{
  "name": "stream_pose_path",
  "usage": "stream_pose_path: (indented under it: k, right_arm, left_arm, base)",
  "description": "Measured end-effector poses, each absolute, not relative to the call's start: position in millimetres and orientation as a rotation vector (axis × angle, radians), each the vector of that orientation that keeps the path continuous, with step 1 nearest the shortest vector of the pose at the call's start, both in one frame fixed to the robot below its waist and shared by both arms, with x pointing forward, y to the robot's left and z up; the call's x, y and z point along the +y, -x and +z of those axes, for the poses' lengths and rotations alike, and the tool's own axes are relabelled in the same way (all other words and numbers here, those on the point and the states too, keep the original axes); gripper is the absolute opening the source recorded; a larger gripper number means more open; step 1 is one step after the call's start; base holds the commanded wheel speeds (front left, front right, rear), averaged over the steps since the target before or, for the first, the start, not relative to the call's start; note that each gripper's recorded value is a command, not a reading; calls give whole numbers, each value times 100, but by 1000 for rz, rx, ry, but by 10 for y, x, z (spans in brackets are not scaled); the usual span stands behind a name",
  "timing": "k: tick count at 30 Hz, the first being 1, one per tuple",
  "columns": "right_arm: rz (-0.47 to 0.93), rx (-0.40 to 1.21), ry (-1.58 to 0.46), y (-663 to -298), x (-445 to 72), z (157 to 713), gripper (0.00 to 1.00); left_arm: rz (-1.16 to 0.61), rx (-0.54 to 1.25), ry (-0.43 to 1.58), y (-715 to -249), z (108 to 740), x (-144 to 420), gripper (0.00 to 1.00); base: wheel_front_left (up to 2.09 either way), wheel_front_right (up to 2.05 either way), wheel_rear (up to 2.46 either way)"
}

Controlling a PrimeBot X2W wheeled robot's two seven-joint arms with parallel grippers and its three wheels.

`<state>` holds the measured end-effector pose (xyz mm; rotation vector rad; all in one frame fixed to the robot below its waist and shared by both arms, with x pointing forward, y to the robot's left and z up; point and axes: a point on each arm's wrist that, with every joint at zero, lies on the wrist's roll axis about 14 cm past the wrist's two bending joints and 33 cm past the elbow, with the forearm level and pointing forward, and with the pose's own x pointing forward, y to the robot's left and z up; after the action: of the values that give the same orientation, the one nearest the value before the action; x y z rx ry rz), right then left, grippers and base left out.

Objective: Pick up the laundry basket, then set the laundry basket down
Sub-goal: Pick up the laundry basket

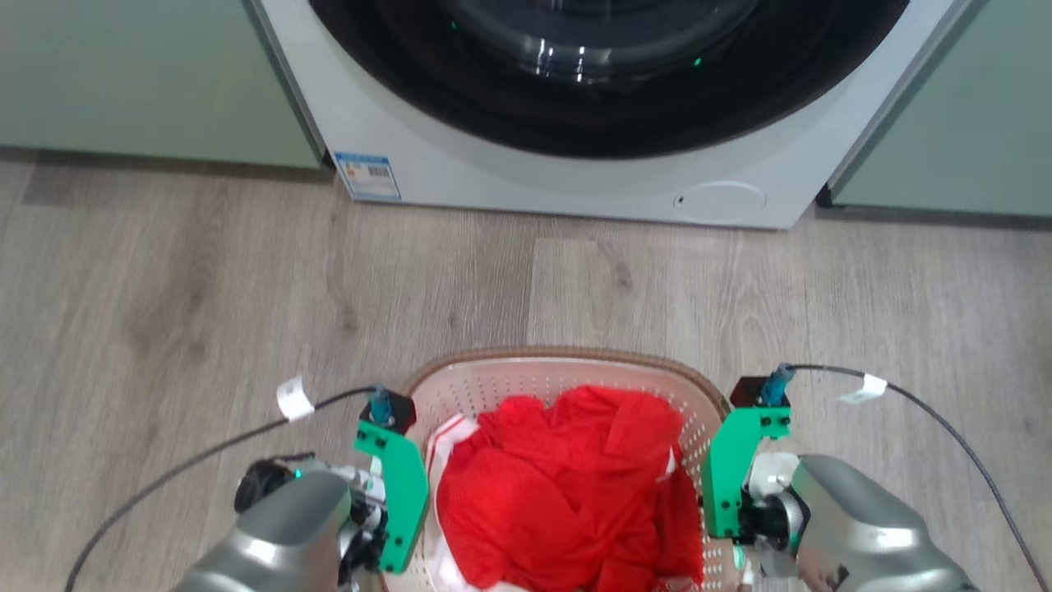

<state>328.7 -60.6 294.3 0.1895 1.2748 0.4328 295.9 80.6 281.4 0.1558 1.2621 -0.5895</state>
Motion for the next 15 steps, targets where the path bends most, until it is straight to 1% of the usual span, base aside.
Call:
stream_pose_path:
  k: [8, 15]
  right_arm:
    - [441, 1268, -192, -3117, -599, 3037, 0]
    - [442, 1241, -180, -3102, -612, 3095, 0]
  left_arm:
    - [-596, 1256, -156, -2796, 2890, 808, 0]
    - [-587, 1240, -136, -2763, 2937, 794, 0]
  base:
    - [0, 0, 0]
    - [0, 0, 0]
